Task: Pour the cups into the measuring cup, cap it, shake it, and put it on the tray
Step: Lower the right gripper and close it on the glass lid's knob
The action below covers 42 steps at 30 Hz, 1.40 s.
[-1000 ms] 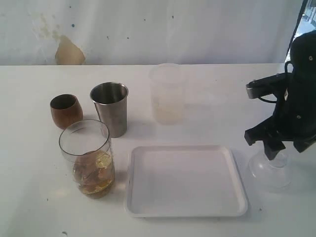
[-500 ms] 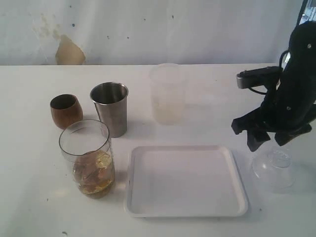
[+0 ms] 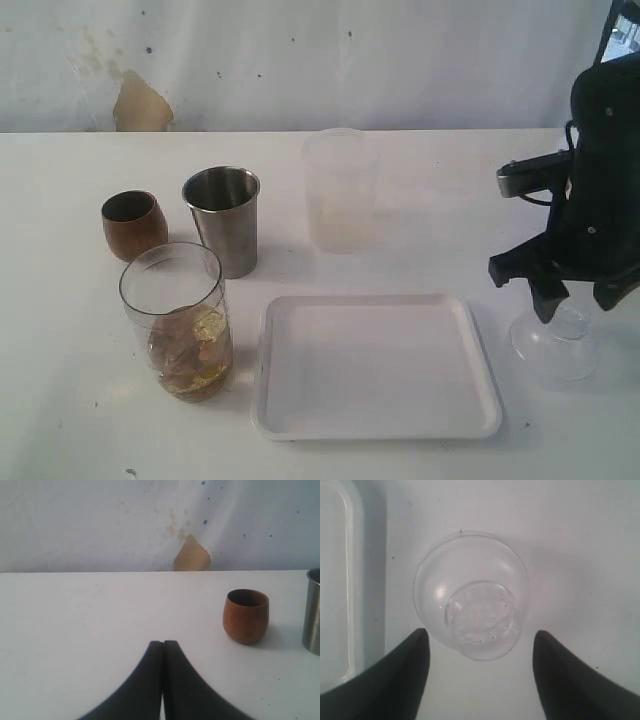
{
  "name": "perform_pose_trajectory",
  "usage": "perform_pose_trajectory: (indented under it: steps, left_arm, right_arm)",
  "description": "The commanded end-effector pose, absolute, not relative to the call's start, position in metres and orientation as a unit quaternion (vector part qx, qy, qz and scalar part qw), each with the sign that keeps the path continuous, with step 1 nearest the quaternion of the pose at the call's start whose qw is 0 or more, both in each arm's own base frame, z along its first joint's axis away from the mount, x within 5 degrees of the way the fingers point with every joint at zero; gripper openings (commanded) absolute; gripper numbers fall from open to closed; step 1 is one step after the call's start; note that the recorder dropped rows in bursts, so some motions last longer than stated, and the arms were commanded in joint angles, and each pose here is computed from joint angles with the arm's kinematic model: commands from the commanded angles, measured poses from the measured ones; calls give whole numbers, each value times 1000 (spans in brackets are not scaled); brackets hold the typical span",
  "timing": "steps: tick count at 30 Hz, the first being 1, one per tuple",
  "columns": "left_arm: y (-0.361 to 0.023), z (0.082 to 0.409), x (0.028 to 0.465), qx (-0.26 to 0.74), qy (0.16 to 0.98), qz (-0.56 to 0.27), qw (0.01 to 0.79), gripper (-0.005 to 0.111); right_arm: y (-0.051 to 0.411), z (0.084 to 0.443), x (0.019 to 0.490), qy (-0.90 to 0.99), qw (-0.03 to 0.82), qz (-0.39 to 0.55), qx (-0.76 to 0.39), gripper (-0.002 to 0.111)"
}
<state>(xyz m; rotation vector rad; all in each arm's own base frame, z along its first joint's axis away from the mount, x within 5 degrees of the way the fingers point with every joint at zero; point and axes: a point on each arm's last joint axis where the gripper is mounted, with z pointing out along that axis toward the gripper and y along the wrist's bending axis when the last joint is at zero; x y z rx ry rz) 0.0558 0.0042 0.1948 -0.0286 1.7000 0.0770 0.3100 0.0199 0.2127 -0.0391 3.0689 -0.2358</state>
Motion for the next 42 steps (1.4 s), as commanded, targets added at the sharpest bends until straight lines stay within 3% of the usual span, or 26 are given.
perform_pose_trajectory:
  steps: [1, 8, 18, 23, 26, 33, 42]
  left_arm:
    - [4, 195, 56, -9, 747, 34, 664, 0]
    - [4, 195, 56, -9, 747, 34, 664, 0]
    - [4, 195, 56, -9, 747, 34, 664, 0]
    - [4, 195, 56, -9, 747, 34, 664, 0]
    - [4, 195, 56, -9, 747, 34, 664, 0]
    - [4, 195, 56, -9, 747, 34, 664, 0]
    - [4, 195, 56, -9, 747, 34, 664, 0]
  right_arm:
    - [17, 201, 312, 996, 8, -84, -11, 57]
    - [16, 198, 313, 997, 8, -79, -2, 56]
    - [14, 176, 307, 997, -19, -77, -1, 22]
    - [17, 168, 304, 998, -34, -60, -8, 13]
    - [24, 169, 302, 998, -47, -20, -43, 16]
    - [27, 176, 308, 999, -29, -6, -37, 53]
    - [34, 184, 315, 998, -13, 31, -49, 55]
